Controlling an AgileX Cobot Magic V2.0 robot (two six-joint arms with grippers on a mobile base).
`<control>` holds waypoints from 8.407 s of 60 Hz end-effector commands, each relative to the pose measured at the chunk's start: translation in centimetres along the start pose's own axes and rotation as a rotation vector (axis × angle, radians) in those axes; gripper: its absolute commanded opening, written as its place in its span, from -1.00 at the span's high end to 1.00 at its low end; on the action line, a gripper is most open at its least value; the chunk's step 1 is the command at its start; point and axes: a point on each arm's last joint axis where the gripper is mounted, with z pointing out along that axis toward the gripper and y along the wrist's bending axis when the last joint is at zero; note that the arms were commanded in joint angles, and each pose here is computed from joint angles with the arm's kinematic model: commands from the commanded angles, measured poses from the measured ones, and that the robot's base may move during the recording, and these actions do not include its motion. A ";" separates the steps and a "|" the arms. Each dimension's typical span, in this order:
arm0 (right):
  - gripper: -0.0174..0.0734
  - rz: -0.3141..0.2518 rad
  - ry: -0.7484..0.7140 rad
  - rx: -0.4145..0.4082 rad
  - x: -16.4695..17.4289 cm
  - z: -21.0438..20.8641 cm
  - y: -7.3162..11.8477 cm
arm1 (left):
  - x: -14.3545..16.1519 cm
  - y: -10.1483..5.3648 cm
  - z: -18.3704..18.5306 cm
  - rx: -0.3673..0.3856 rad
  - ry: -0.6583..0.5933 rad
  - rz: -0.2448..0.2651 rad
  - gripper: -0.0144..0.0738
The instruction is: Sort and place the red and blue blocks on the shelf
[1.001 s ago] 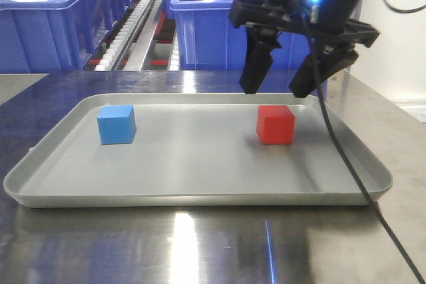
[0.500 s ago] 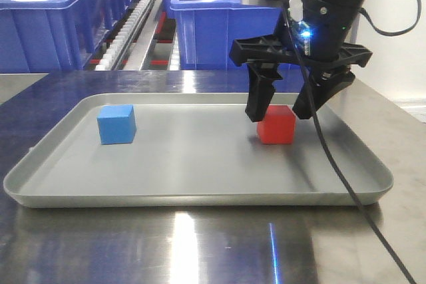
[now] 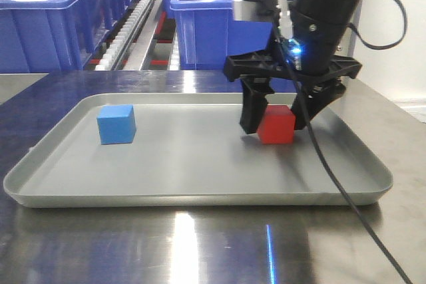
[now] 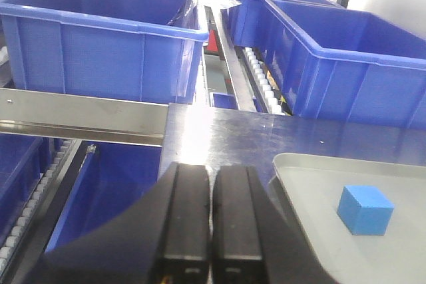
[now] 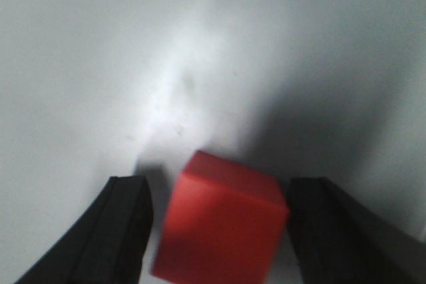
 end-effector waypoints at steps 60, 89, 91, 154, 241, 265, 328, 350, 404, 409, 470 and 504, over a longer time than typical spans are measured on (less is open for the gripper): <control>0.50 -0.050 -0.540 -0.005 -3.2 -16.9 0.3 | -0.1 -0.1 -0.1 0.018 -0.073 -0.006 0.40; 0.50 0.126 -0.969 0.184 6.9 -26.6 -6.1 | -0.1 -0.1 -0.1 0.018 -0.073 -0.006 0.40; 0.50 0.137 -0.985 0.200 7.8 -26.7 -6.4 | -0.1 -0.1 -0.1 0.018 -0.073 -0.006 0.40; 0.50 0.219 -1.122 0.336 22.0 -22.0 -6.8 | -0.1 -0.1 -0.1 0.018 -0.073 -0.006 0.40; 0.50 0.221 -1.109 0.334 22.0 -21.9 -6.8 | -9.8 -2.2 7.5 0.033 0.123 0.007 0.40; 0.50 0.221 -1.109 0.334 22.0 -21.9 -6.8 | -11.5 -2.7 12.3 0.016 0.223 0.018 0.40; 0.50 0.221 -1.108 0.334 22.0 -21.9 -6.8 | -11.6 -2.7 12.4 0.014 0.207 -0.036 0.40; 0.50 0.221 -1.108 0.334 22.0 -21.9 -6.8 | -9.9 -2.3 14.1 -0.064 0.509 -0.006 0.40; 0.50 0.221 -1.108 0.334 22.0 -21.9 -6.8 | -6.1 -15.6 25.3 0.177 0.949 0.065 -0.58; 0.50 0.221 -1.108 0.334 22.0 -21.9 -6.8 | -6.0 -16.3 25.8 0.187 0.948 0.067 -0.57; 0.50 0.221 -1.108 0.334 22.0 -21.9 -6.8 | -2.3 -16.8 27.3 0.075 1.084 0.044 -0.49; 0.50 0.221 -1.108 0.334 22.0 -21.9 -6.8 | -1.6 -16.9 27.6 0.075 1.088 0.047 -0.49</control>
